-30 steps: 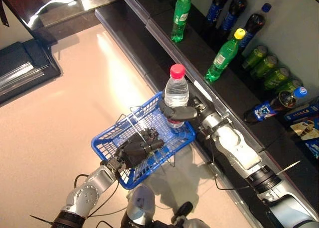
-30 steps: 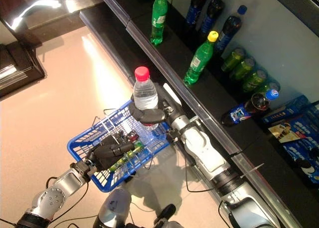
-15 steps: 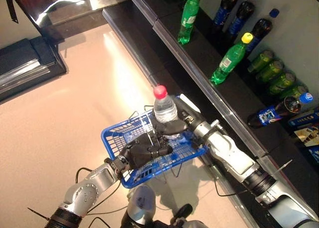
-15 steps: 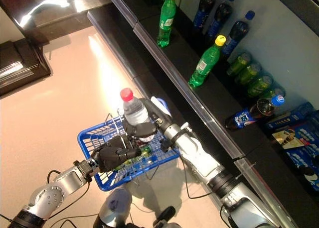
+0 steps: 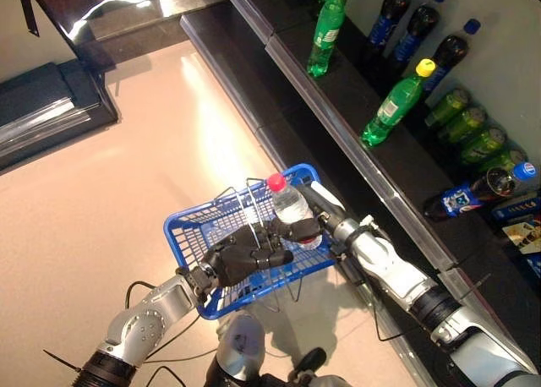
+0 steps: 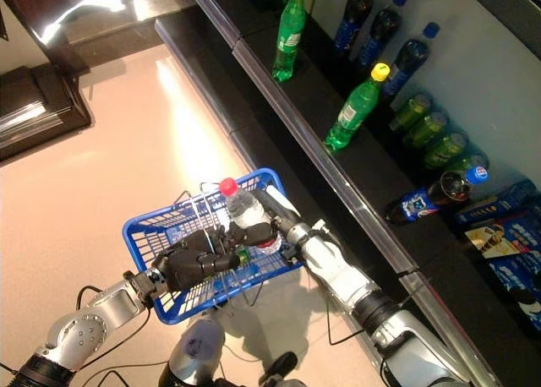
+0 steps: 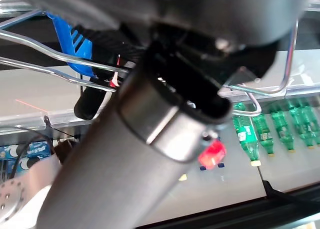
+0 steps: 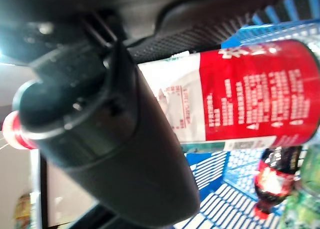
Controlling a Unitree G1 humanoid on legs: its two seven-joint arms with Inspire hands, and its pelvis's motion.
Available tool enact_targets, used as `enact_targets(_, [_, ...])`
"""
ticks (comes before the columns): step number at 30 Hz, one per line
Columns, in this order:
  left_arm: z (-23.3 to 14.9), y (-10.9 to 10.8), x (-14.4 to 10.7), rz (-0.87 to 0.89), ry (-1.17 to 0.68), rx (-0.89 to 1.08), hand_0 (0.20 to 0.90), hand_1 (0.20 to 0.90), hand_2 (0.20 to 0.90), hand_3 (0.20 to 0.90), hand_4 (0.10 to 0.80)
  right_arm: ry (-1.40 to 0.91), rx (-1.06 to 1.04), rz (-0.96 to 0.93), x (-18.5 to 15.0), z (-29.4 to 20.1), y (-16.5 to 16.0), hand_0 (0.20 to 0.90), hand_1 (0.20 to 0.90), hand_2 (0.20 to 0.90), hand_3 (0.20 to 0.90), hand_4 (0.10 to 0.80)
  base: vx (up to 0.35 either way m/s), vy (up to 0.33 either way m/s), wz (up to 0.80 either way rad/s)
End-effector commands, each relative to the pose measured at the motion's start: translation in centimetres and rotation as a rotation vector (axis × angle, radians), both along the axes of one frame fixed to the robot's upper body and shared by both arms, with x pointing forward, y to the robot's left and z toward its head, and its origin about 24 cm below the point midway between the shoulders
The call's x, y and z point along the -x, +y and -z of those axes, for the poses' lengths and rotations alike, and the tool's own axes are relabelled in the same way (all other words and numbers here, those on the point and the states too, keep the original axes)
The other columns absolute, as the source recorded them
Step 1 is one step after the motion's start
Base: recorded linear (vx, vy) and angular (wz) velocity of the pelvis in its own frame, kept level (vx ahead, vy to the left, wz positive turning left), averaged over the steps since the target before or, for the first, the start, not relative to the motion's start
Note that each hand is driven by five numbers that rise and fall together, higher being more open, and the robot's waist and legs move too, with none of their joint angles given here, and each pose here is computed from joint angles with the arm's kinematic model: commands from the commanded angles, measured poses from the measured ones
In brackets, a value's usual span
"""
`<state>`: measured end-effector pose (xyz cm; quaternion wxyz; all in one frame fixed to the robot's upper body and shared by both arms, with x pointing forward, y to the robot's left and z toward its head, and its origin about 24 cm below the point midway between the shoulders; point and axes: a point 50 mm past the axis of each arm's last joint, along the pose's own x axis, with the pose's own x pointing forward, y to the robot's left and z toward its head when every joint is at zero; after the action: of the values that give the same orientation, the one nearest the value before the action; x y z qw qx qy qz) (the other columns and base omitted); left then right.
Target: Pick up the drink and place into the basket.
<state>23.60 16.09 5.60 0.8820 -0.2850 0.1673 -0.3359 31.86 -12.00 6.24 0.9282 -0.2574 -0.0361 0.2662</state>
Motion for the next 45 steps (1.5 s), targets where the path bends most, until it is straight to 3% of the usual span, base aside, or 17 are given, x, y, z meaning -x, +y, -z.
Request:
enact_targets(1, [-11.0, -6.3, 2.3, 0.464, -0.575, 0.479, 0.300, 0.300, 0.300, 0.200, 0.100, -0.095, -0.057, -0.085, 0.4, -0.8, 2.5, 0.300, 0.300, 0.300, 0.200, 0.100, 0.012, -0.007, 0.19])
enact_targets(18, [-11.6, -6.8, 3.1, 0.554, -0.637, 0.463, 0.300, 0.300, 0.300, 0.200, 0.100, -0.203, 0.241, -0.121, -0.5, -0.8, 3.6, 0.300, 0.300, 0.300, 0.200, 0.100, 0.005, -0.002, 0.03])
enact_targets(45, [-13.1, -8.8, 4.0, 0.734, -0.704, 0.442, 0.300, 0.300, 0.300, 0.200, 0.100, -0.252, 0.467, -0.259, -0.2, 0.9, 7.0, 0.300, 0.300, 0.300, 0.200, 0.100, 0.009, -0.007, 0.03])
